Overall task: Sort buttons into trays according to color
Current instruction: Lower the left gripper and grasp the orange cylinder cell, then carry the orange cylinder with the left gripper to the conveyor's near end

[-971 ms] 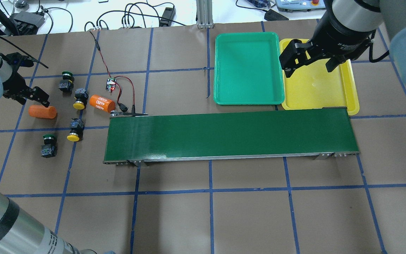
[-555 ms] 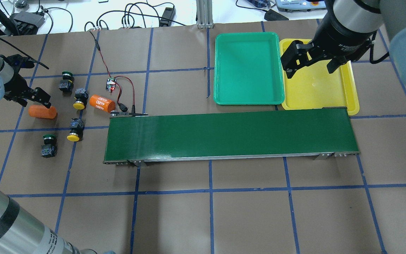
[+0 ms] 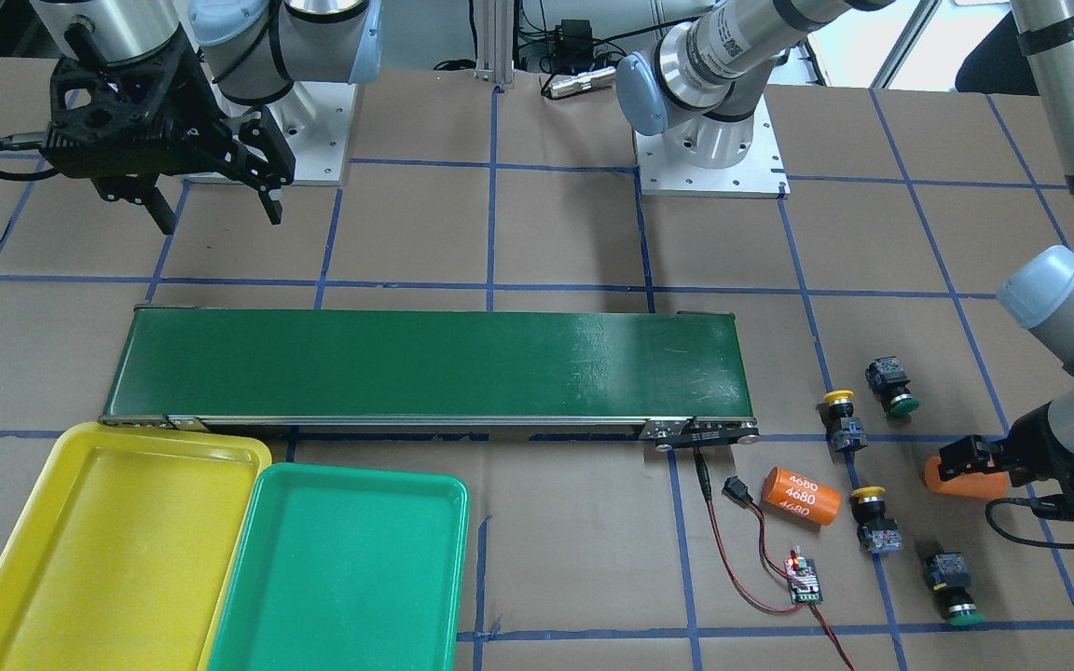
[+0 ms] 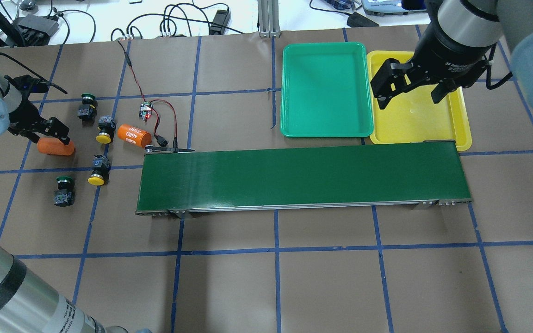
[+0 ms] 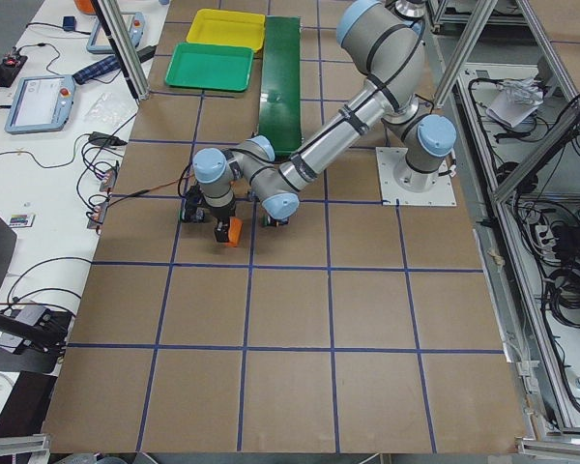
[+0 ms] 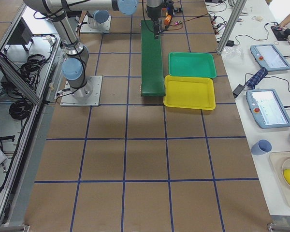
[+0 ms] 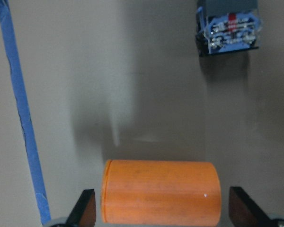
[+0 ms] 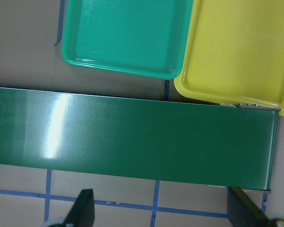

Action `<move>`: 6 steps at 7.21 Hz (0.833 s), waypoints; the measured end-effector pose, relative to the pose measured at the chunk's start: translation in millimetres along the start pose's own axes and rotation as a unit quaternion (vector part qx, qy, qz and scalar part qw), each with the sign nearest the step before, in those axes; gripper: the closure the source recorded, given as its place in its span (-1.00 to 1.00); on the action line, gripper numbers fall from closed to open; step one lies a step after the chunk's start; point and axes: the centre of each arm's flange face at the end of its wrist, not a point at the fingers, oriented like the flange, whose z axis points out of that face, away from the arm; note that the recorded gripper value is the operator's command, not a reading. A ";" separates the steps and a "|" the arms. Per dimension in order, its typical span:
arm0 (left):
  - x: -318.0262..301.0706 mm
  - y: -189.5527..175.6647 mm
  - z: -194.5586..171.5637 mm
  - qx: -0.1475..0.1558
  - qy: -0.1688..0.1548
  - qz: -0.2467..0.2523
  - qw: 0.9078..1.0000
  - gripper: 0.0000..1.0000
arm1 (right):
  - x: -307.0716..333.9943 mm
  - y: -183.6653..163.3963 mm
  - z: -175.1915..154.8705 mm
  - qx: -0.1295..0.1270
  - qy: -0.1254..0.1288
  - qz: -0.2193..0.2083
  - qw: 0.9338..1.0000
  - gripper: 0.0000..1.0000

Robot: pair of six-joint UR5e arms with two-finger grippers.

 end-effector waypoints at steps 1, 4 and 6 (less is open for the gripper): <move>-0.5 -0.6 3.5 -0.002 0.000 0.001 1.000 -1.00 | 3.5 -0.3 0.3 -0.001 0.000 0.004 1.000 -1.00; -1.2 -2.1 14.3 -0.007 0.004 0.002 1.000 1.00 | 8.2 -0.7 1.6 -0.003 -0.001 0.009 1.000 -1.00; 1.0 -1.1 10.2 -0.011 0.007 0.002 1.000 1.00 | 8.8 -0.5 1.7 -0.003 -0.001 0.009 1.000 -1.00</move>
